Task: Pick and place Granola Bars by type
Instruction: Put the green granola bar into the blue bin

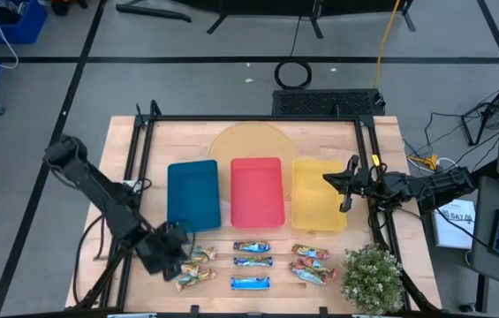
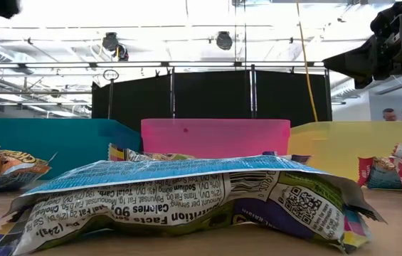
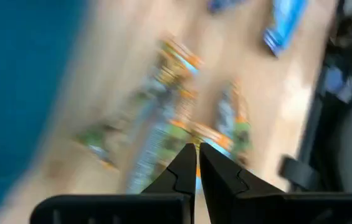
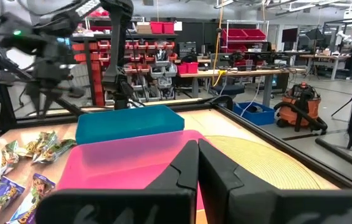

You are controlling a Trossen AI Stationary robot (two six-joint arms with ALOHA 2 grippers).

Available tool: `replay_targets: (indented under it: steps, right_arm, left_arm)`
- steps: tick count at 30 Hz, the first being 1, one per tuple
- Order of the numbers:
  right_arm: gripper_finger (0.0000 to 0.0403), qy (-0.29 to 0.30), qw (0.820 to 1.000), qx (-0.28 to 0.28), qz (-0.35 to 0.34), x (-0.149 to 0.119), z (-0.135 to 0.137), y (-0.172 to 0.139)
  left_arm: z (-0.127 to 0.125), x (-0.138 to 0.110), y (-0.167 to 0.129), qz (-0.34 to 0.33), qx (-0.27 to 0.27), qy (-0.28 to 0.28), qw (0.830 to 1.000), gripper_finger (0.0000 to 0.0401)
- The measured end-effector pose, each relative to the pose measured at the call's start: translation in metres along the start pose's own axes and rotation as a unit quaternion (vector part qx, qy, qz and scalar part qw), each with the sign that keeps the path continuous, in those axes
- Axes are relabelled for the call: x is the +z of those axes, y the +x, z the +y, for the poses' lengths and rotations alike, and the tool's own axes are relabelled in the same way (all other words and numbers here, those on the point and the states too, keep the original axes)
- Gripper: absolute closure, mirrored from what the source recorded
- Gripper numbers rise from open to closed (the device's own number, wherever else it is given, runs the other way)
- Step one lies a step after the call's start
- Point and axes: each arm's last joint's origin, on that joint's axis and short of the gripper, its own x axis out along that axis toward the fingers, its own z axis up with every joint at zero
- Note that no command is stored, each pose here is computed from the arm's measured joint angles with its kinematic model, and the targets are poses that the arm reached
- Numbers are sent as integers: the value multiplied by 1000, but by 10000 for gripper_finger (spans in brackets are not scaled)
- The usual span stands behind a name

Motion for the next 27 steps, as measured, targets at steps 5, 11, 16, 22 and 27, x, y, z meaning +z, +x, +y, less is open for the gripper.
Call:
replay_targets:
  steps: [5,11,16,22,27]
  right_arm:
    - [403,2,1000,0,1,0,0,0]
    - [403,-4,1000,0,1,0,0,0]
    - [403,-25,1000,0,1,0,0,0]
    - [403,-28,1000,0,1,0,0,0]
    - [403,-28,1000,0,1,0,0,0]
  left_arm:
    - [-33,-6,3,18,-20,-26,999,375]
    - [-62,2,6,-23,10,-35,999,375]
    - [-78,-5,33,36,23,36,998,374]
    - [-83,-14,60,102,33,47,993,329]
    - [-83,-15,63,106,39,46,993,245]
